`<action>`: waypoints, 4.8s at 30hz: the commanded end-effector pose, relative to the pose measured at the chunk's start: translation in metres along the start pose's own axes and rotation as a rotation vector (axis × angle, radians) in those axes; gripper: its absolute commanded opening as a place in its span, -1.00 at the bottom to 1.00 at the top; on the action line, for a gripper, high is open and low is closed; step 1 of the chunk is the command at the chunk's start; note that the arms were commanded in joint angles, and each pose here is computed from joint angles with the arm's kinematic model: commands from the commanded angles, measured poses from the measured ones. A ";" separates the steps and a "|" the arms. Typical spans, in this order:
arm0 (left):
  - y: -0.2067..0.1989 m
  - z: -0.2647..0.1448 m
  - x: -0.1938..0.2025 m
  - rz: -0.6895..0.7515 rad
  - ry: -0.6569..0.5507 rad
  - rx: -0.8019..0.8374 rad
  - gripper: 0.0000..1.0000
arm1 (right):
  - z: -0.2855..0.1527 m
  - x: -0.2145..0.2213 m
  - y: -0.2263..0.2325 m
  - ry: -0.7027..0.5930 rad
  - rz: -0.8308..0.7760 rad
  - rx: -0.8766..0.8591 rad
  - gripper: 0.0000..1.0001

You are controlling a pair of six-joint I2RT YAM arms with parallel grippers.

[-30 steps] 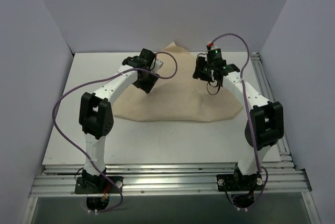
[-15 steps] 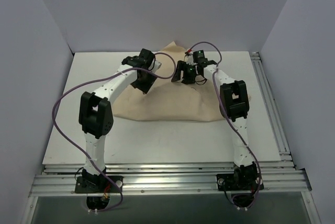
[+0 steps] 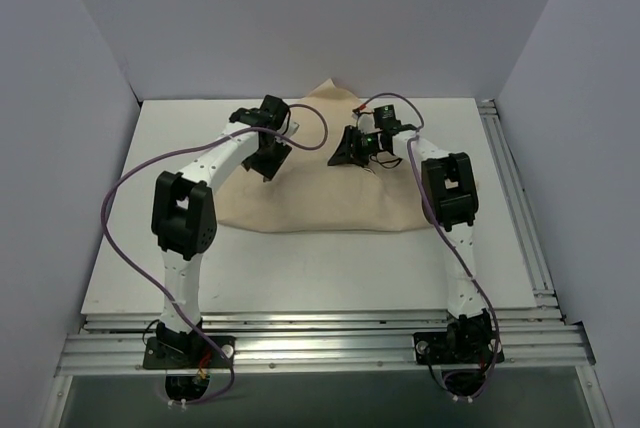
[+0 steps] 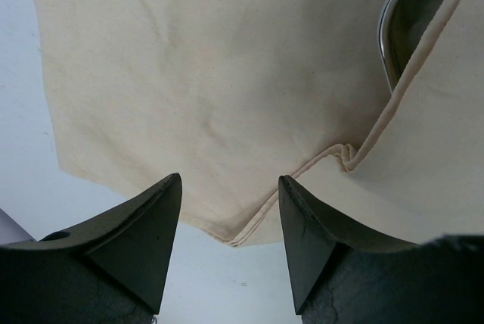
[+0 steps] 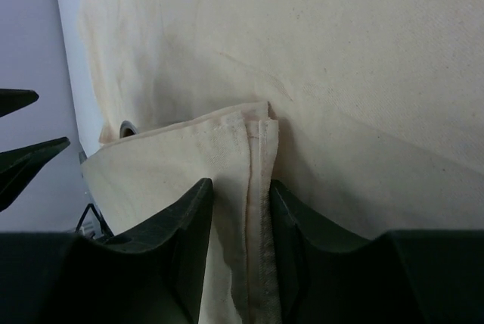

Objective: Prepare the surgical pack

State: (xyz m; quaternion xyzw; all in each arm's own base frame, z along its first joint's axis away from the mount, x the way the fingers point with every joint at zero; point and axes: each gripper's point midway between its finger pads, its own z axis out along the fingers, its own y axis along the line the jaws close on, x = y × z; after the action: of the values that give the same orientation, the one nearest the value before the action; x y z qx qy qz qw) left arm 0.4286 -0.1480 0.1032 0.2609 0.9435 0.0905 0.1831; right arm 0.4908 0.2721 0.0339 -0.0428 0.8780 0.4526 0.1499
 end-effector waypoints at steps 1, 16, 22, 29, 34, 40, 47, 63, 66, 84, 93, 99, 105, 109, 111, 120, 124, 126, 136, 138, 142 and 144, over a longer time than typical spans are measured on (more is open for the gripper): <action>0.010 -0.001 0.002 0.011 0.008 -0.037 0.27 | -0.007 -0.007 0.016 -0.007 -0.023 -0.070 -0.40; 0.018 0.001 0.000 -0.001 0.005 -0.054 0.27 | -0.015 -0.080 0.019 -0.305 0.018 -0.033 -1.00; 0.020 -0.001 -0.003 -0.011 -0.004 -0.060 0.27 | -0.008 -0.064 -0.016 -0.315 0.062 0.076 -1.00; 0.035 0.005 0.002 -0.035 0.008 -0.100 0.27 | -0.003 -0.050 -0.034 -0.306 0.043 0.120 -1.00; 0.034 0.001 -0.008 -0.020 -0.018 -0.086 0.27 | -0.001 -0.056 -0.027 -0.346 0.005 0.092 -1.00; 0.035 -0.004 -0.024 -0.019 -0.057 -0.081 0.28 | 0.003 -0.074 -0.006 -0.376 -0.045 0.033 -1.00; 0.021 -0.007 -0.056 -0.025 -0.129 -0.003 0.28 | 0.004 -0.073 -0.007 -0.393 -0.039 0.012 -1.00; -0.027 0.003 -0.157 -0.082 -0.399 0.168 0.21 | -0.080 -0.146 -0.001 -0.511 -0.105 0.271 0.11; -0.041 -0.002 -0.171 -0.078 -0.445 0.225 0.15 | -0.092 -0.140 0.015 -0.503 -0.124 0.300 -0.05; -0.092 0.066 -0.165 -0.086 -0.378 0.388 0.10 | -0.023 -0.053 0.006 -0.332 0.046 -0.008 -1.00; -0.091 0.082 -0.157 -0.095 -0.344 0.382 0.10 | -0.001 -0.024 -0.049 -0.196 0.077 0.124 -1.00; -0.088 0.097 -0.146 -0.101 -0.307 0.366 0.11 | 0.001 -0.015 -0.065 -0.175 0.071 0.158 -1.00; -0.082 0.105 -0.146 -0.123 -0.307 0.354 0.12 | -0.004 -0.028 -0.058 -0.187 0.052 0.153 -1.00; -0.073 0.095 -0.155 -0.118 -0.344 0.323 0.12 | -0.027 -0.060 -0.038 -0.242 0.012 0.202 -1.00; -0.069 0.084 -0.168 -0.095 -0.401 0.321 0.14 | -0.057 -0.077 -0.028 -0.284 -0.001 0.318 -1.00; -0.083 0.095 -0.161 -0.051 -0.372 0.317 0.17 | -0.159 -0.047 -0.024 -0.386 0.017 0.801 -1.00; -0.090 0.099 -0.154 -0.045 -0.348 0.318 0.16 | -0.166 0.015 -0.011 -0.307 0.005 0.915 -1.00; -0.091 0.102 -0.153 -0.049 -0.342 0.306 0.16 | -0.168 0.047 -0.011 -0.268 0.018 0.972 -1.00; -0.102 0.105 -0.148 -0.023 -0.328 0.287 0.16 | -0.130 0.093 -0.019 -0.265 0.134 0.857 -1.00; -0.105 0.104 -0.148 -0.024 -0.329 0.290 0.17 | -0.132 0.088 -0.014 -0.277 0.128 0.850 -1.00; -0.103 0.104 -0.151 -0.038 -0.334 0.277 0.17 | -0.147 0.080 0.002 -0.314 0.111 0.846 -1.00; -0.102 0.106 -0.150 -0.036 -0.334 0.267 0.17 | -0.156 0.075 0.008 -0.338 0.107 0.851 -1.00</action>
State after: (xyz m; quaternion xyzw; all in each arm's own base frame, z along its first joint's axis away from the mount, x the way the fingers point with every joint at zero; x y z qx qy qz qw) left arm 0.5447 -0.3005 0.0289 0.2730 0.9099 -0.0917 0.2985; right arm 0.3706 0.1641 0.0549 0.1215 0.9660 0.0581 0.2207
